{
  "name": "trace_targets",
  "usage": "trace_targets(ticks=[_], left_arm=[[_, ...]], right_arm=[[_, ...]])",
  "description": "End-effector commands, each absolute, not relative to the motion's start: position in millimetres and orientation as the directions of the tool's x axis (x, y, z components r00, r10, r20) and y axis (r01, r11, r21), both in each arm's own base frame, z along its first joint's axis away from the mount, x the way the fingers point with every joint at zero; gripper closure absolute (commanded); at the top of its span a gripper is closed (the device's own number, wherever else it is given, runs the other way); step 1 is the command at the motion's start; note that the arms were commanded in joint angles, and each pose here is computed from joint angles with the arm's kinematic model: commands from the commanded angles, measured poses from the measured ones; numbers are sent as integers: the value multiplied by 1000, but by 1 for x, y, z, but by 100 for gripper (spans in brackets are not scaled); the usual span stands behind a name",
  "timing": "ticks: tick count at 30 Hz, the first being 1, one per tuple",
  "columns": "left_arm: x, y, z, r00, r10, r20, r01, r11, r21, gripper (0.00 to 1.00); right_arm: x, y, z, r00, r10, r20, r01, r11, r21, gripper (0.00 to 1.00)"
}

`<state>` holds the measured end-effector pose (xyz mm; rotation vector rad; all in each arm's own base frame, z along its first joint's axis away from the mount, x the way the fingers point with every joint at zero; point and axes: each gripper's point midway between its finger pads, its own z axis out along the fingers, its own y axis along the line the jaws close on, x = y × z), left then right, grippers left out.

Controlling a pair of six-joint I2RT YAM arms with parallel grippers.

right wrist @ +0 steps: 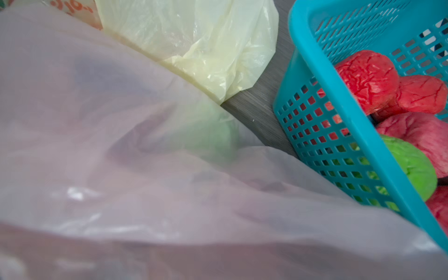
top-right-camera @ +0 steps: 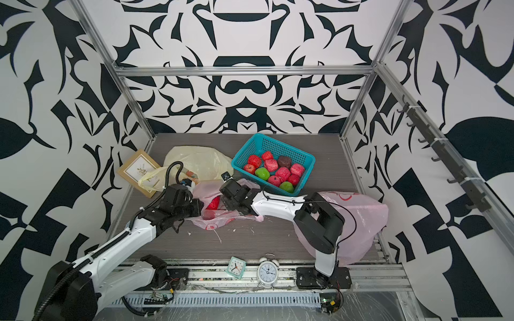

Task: Untie the knot of a plastic bag & take out the apple
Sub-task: Pick up the apple from the plastic bag.

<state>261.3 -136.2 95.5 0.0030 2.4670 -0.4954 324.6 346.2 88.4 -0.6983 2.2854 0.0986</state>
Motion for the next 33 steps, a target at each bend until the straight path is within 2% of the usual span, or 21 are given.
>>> trace_targets(ticks=[1,11,14,16,20,23,26,33], left_arm=[[260,-137,92,-812,-104,-574,128,929,-349,82],[260,-138,92,-813,-97,-574,134,928,-347,82],[260,-138,92,-814,-95,-573,136,928,-346,82],[259,-138,92,-814,-95,-573,136,928,-346,82],[259,-138,91,-816,-94,-571,135,929,-345,82],[260,-138,93,-812,-95,-575,136,929,-344,82],[263,-139,96,-807,-90,-583,143,929,-340,81],[276,-144,110,-780,-89,-619,163,926,-339,80]], right_arm=[[344,347,99,-570,-451,-687,-496,855,-150,14],[364,343,76,-606,-455,-653,-494,858,-139,13],[368,342,69,-616,-452,-645,-493,860,-131,16],[368,342,67,-618,-451,-644,-492,861,-131,22],[366,344,74,-613,-438,-657,-499,860,-107,43],[360,345,88,-606,-423,-674,-515,854,-73,50],[348,346,107,-603,-419,-679,-549,835,-28,55],[290,355,154,-622,-492,-609,-718,668,194,55]])
